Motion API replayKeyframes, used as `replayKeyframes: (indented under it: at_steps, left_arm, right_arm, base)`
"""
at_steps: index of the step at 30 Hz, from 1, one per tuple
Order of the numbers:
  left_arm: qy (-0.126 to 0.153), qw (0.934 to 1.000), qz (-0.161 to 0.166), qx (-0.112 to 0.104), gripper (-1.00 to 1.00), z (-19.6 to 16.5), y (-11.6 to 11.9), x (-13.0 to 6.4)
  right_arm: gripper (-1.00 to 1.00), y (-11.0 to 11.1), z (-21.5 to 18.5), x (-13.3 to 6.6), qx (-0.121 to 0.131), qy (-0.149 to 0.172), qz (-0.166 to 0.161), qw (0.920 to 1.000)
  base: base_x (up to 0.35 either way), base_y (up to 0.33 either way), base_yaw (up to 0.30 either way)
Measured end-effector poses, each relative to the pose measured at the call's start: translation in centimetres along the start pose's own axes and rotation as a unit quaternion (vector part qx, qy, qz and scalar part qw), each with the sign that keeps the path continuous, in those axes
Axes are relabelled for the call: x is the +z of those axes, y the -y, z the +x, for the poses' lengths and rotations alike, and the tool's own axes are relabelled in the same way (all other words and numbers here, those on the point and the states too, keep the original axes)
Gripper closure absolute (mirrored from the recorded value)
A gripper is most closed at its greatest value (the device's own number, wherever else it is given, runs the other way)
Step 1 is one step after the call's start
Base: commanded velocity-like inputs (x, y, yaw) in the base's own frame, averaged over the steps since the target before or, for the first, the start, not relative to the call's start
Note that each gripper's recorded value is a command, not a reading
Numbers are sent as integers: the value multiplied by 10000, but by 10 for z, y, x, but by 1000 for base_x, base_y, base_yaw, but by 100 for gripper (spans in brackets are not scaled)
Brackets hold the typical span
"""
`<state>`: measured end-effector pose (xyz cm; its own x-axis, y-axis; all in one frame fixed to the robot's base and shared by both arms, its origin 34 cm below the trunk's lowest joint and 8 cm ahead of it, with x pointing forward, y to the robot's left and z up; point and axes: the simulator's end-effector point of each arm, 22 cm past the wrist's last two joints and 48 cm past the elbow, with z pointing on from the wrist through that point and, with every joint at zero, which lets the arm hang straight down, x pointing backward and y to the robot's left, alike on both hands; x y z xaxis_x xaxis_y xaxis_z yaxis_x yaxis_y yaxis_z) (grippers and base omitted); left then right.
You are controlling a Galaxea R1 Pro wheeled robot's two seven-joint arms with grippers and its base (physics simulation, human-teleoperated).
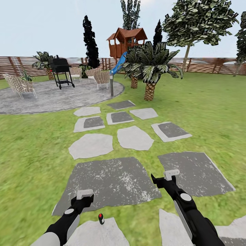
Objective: In the garden, pick up the pesticide atomizer on the floor and spray pesticide onto both trees until each tree trunk is fully covered.
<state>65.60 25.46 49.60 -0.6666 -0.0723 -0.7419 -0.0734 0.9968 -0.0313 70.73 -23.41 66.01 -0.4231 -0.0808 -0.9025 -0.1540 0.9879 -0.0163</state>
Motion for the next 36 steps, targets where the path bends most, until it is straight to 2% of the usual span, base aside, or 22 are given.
replayKeyframes:
  at_steps: [16,23,36]
  left_arm:
    - [-124,9999,-6,-52,-100,43,0,21]
    - [145,9999,-18,-68,-100,48,-2,31]
    - [119,9999,-12,-9,-100,79,-4,49]
  right_arm:
    - [-100,-1,45,14,16,-122,-2,9999]
    - [-100,-3,64,20,20,-165,-9,9999]
    - [-100,-5,102,31,30,-255,-21,9997]
  base:
    - [0,0,0]
    - [0,0,0]
    - [0,0,0]
